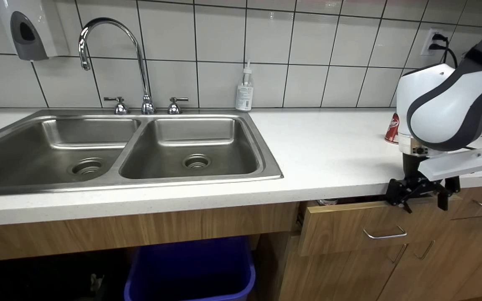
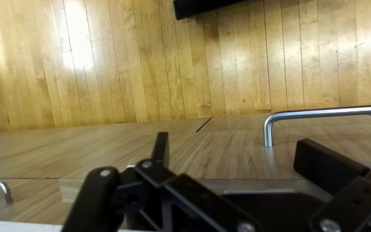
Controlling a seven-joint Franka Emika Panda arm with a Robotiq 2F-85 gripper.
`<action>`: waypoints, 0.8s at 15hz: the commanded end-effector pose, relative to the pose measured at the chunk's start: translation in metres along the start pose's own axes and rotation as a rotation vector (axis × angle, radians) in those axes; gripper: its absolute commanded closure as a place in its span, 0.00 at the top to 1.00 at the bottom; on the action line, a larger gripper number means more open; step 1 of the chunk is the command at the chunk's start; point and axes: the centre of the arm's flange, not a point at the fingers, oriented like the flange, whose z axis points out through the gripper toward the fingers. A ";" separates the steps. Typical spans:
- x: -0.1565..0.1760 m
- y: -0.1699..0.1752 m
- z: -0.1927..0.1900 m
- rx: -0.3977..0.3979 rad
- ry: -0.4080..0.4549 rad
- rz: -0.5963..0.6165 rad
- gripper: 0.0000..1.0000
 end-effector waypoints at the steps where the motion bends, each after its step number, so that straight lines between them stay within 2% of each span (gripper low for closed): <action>1: -0.006 0.009 -0.022 -0.009 0.019 -0.029 1.00; 12: -0.008 0.011 -0.060 0.020 0.084 -0.022 1.00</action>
